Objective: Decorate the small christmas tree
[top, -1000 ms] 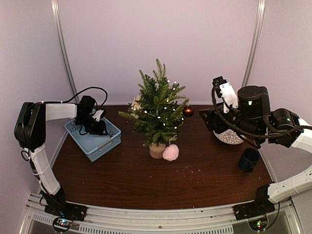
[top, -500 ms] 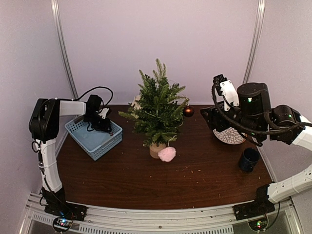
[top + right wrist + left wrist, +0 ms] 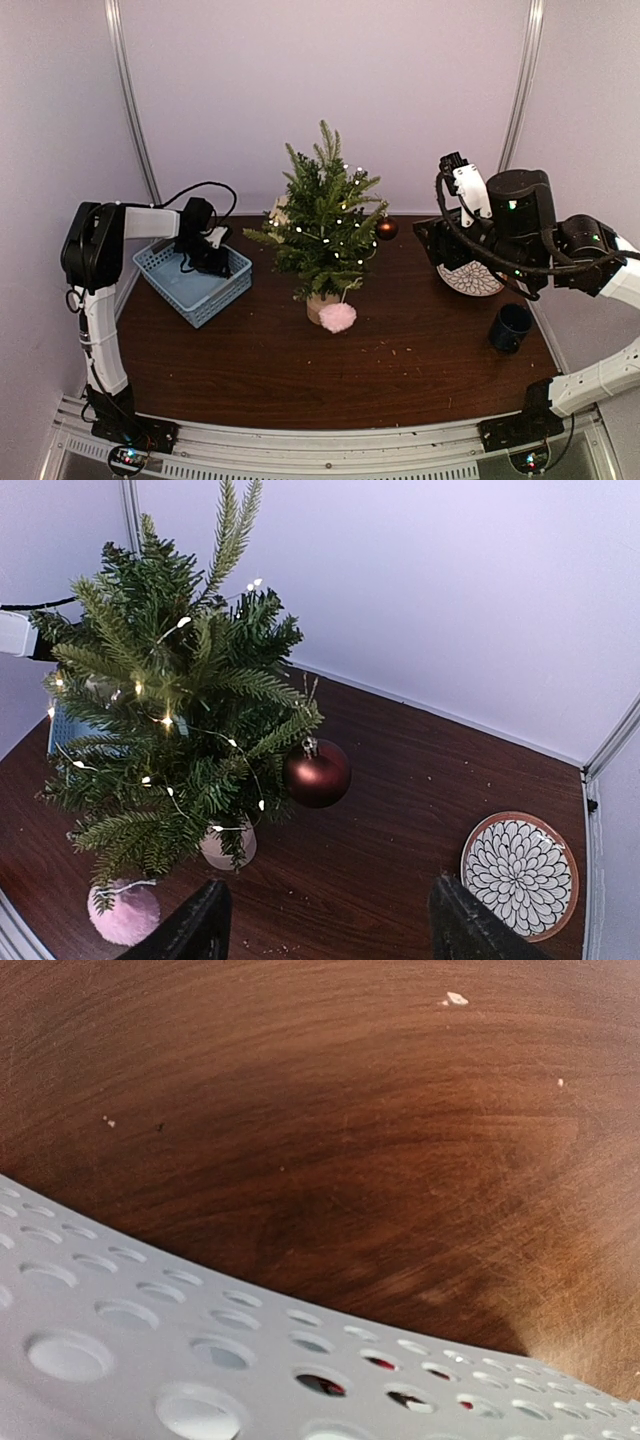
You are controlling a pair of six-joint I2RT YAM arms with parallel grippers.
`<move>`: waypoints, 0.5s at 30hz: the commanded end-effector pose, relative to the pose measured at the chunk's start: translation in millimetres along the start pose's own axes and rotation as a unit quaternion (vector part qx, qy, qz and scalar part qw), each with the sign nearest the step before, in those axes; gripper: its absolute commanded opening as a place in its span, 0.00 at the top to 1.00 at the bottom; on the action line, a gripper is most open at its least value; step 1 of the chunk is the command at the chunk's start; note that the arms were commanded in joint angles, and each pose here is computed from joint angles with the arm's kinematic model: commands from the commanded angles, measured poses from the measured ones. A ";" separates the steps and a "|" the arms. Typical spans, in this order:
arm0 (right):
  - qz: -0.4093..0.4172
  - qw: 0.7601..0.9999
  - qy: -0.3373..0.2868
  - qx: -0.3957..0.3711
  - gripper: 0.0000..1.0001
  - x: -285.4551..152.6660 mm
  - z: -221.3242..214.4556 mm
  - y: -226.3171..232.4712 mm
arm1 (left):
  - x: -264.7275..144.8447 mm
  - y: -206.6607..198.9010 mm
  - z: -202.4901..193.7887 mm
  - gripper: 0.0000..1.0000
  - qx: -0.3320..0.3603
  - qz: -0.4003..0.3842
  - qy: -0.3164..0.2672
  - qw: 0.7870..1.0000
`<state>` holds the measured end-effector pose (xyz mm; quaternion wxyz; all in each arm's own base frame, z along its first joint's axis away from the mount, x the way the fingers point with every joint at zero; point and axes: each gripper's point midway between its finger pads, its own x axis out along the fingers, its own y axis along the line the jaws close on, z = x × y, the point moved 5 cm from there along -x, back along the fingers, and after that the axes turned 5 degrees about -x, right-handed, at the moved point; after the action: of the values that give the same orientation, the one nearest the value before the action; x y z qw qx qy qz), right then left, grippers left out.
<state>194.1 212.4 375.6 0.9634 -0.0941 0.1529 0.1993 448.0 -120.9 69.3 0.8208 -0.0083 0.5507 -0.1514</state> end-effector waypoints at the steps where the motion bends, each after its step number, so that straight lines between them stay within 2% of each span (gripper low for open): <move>1: -0.010 1.000 -0.007 0.006 0.29 -2.5 6.1 -4.7 | 1.0 3.8 -1.6 0.76 -0.003 0.023 0.017 1.000; 3: -0.009 1.000 -0.006 0.006 0.29 -3.8 6.4 -5.3 | 1.8 5.4 -1.7 0.74 -0.001 0.030 0.024 0.999; 5: -0.010 1.000 -0.007 0.006 0.29 -5.3 6.9 -6.6 | 1.3 6.9 -4.5 0.66 0.001 0.036 0.031 0.999; 7: -0.011 1.000 -0.008 0.008 0.29 -6.9 6.9 -8.3 | 0.8 7.9 -9.7 0.64 0.000 0.040 0.038 0.998; 15: -0.005 1.000 -0.012 0.006 0.29 -6.3 8.8 -6.1 | 0.2 1.6 -18.8 0.87 -0.006 0.034 0.041 0.999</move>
<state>193.8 211.8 375.0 0.9629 -0.0962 0.1544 0.1993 442.1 -113.3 66.9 0.8115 0.0092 0.5714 -0.1216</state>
